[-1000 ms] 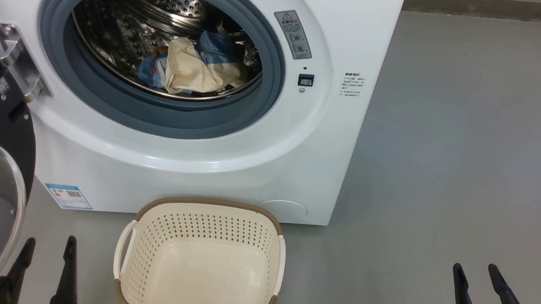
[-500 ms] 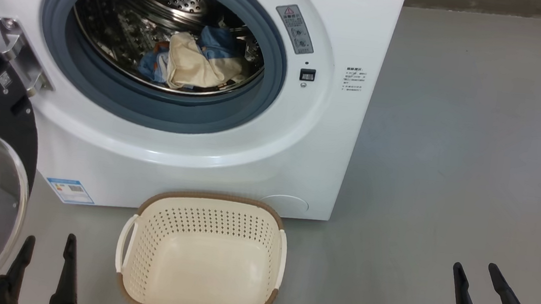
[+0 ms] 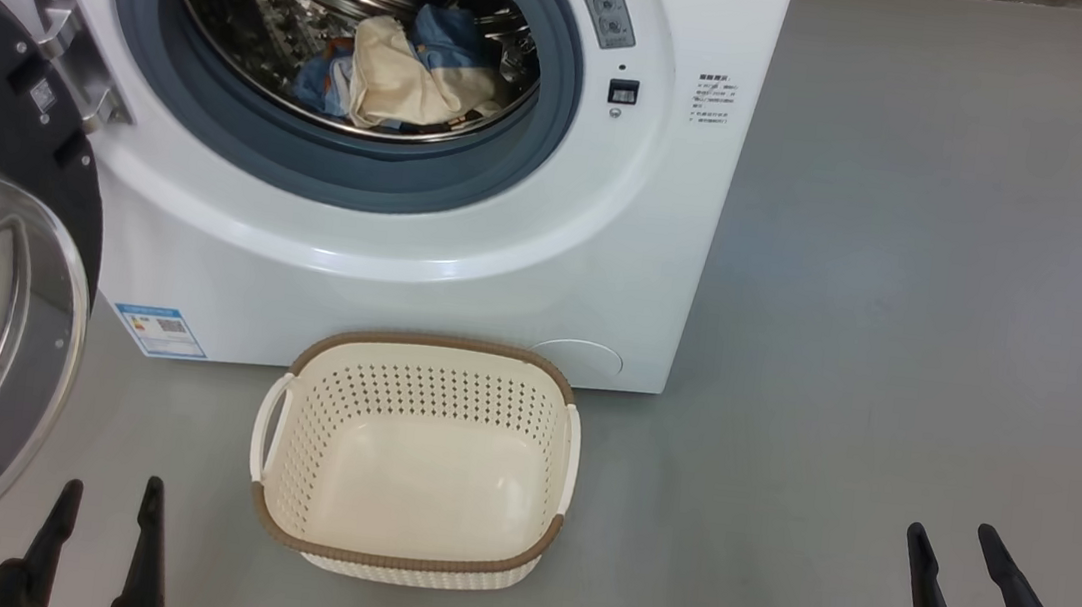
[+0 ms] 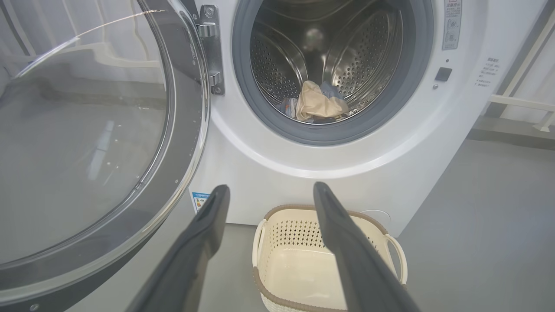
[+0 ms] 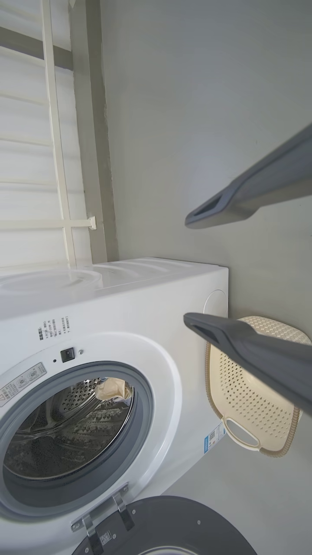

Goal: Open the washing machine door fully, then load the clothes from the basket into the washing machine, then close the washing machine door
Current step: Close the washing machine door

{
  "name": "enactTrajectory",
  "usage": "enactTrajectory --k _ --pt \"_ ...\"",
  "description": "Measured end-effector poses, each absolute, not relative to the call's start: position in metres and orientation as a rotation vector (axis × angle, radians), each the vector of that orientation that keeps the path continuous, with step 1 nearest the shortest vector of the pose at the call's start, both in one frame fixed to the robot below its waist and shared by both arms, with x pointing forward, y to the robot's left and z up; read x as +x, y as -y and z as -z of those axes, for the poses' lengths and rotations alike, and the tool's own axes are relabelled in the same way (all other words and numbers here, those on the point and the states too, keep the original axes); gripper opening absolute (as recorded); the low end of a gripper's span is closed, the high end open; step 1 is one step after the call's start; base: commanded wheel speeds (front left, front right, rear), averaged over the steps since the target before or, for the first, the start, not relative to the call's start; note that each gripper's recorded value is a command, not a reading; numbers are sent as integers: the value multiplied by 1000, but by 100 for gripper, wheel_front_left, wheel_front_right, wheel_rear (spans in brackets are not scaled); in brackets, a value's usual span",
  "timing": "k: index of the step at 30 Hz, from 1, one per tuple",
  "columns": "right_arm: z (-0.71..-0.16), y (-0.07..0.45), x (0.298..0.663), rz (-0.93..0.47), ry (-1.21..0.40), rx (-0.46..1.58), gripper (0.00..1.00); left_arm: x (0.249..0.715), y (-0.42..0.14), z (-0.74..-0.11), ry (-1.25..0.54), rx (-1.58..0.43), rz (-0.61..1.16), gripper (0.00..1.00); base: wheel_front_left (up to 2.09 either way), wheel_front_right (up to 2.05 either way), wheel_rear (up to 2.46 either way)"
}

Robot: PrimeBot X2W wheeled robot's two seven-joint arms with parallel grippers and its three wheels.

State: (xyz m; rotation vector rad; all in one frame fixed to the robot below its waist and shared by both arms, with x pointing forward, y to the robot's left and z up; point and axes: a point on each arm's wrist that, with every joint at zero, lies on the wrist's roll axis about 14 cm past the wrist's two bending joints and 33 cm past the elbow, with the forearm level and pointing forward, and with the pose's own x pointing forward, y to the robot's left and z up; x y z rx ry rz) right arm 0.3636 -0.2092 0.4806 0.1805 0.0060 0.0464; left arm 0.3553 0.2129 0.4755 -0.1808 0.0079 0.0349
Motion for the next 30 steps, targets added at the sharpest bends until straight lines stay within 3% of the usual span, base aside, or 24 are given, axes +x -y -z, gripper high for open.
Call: enactTrajectory --k 14,30 --pt "-478 185 373 -123 -20 183 100 345 -228 -474 -7 -197 -89 100 0 0 0" --pt "-484 96 407 -398 -16 178 100 298 -292 -476 20 -220 -340 100 0 0 0"
